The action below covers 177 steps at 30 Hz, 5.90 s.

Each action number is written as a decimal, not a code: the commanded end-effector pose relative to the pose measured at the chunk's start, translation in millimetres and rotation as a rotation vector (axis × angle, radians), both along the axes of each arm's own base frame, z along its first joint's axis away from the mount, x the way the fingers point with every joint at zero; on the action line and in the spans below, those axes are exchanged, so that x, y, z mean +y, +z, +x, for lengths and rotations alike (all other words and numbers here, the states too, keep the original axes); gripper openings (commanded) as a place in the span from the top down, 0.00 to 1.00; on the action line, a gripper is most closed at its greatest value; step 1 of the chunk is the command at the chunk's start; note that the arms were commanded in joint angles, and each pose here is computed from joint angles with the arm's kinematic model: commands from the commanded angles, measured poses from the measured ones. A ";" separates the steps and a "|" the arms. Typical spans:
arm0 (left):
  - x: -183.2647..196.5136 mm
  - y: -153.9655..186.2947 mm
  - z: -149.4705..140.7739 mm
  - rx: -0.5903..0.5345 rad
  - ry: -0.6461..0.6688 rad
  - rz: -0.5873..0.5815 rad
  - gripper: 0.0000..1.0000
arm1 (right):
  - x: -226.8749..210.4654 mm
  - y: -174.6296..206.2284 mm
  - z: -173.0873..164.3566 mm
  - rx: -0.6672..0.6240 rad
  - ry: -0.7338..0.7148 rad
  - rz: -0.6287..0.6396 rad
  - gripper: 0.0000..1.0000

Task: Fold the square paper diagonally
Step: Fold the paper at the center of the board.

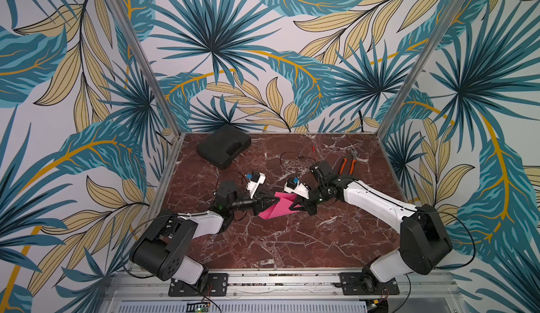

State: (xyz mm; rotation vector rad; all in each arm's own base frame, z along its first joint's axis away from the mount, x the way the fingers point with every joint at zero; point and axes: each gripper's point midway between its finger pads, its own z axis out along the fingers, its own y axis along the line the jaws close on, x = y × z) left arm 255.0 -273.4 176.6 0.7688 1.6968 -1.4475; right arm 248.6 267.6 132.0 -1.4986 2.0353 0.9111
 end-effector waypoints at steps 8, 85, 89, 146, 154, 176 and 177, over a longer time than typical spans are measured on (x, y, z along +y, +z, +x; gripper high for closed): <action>-2.2 -4.1 -2.6 -0.004 -0.025 0.025 0.82 | 8.3 7.1 4.9 0.033 0.021 0.029 1.00; 9.0 -61.6 -17.9 0.145 -0.030 0.266 1.00 | 18.0 -19.0 10.1 0.269 -0.002 -0.014 0.62; 12.6 -65.1 -20.3 0.150 -0.009 0.278 1.00 | 21.8 -22.0 12.7 0.282 -0.026 -0.001 0.61; -4.2 -52.2 0.4 0.008 -0.189 0.329 1.00 | -25.0 -21.9 4.8 0.432 -0.590 0.209 0.38; -4.1 -54.6 1.2 0.023 -0.193 0.336 1.00 | -17.5 -31.7 6.9 0.462 -0.570 0.210 0.45; -3.8 -64.2 5.0 0.064 -0.182 0.361 1.00 | 0.9 -39.9 1.1 0.473 -0.503 0.154 0.74; -4.1 -64.8 5.0 0.066 -0.182 0.363 1.00 | 0.5 -40.6 1.1 0.473 -0.504 0.148 0.75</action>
